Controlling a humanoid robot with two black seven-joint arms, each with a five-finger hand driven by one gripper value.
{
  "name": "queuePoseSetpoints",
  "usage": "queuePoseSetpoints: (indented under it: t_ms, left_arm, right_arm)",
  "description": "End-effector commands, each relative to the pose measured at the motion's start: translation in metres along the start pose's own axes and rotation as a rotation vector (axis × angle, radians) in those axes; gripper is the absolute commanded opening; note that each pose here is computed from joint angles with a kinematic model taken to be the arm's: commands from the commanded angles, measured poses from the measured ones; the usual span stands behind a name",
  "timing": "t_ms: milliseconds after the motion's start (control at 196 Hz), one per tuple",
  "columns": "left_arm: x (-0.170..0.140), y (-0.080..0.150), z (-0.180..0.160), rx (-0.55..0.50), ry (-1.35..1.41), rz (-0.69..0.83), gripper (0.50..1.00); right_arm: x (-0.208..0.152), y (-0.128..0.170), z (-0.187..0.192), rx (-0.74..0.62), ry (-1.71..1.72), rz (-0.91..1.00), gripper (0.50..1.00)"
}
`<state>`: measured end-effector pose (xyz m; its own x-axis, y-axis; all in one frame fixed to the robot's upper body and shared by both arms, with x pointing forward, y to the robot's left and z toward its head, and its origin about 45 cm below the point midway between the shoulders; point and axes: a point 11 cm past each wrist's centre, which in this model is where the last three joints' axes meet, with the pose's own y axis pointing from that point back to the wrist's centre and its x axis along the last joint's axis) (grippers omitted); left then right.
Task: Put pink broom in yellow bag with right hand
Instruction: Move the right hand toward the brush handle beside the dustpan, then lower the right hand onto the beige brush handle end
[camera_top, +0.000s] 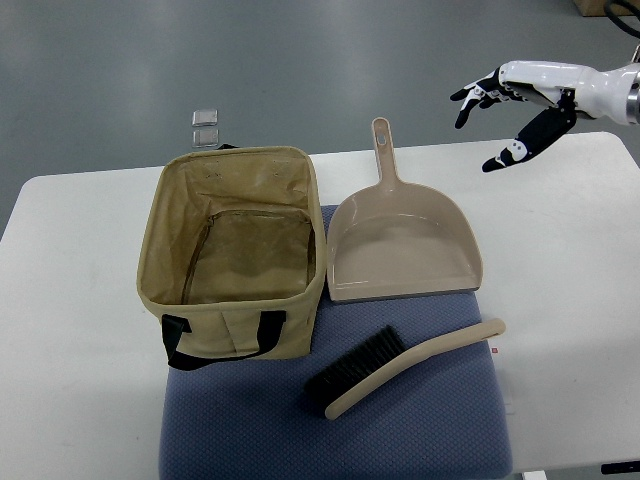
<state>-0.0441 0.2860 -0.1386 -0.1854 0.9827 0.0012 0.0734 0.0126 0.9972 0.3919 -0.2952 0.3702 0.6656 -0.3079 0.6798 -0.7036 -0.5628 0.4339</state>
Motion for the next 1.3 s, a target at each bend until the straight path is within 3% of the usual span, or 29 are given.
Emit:
queuePoseSetpoints:
  t_ms: [0, 423, 1294]
  left_arm:
    - [-0.006, 0.0, 0.0, 0.001, 0.002, -0.017, 1.0]
    - [-0.009, 0.0, -0.003, 0.005, 0.001, -0.026, 1.0]
    - [-0.009, 0.0, -0.005, 0.008, 0.0, -0.025, 1.0]
  right_arm:
    - [-0.014, 0.009, 0.0, -0.04, 0.029, -0.074, 0.928]
    - [-0.085, -0.008, 0.024, -0.079, -0.031, -0.26, 0.93]
    - [-0.169, -0.023, 0.066, -0.146, -0.184, -0.275, 0.928]
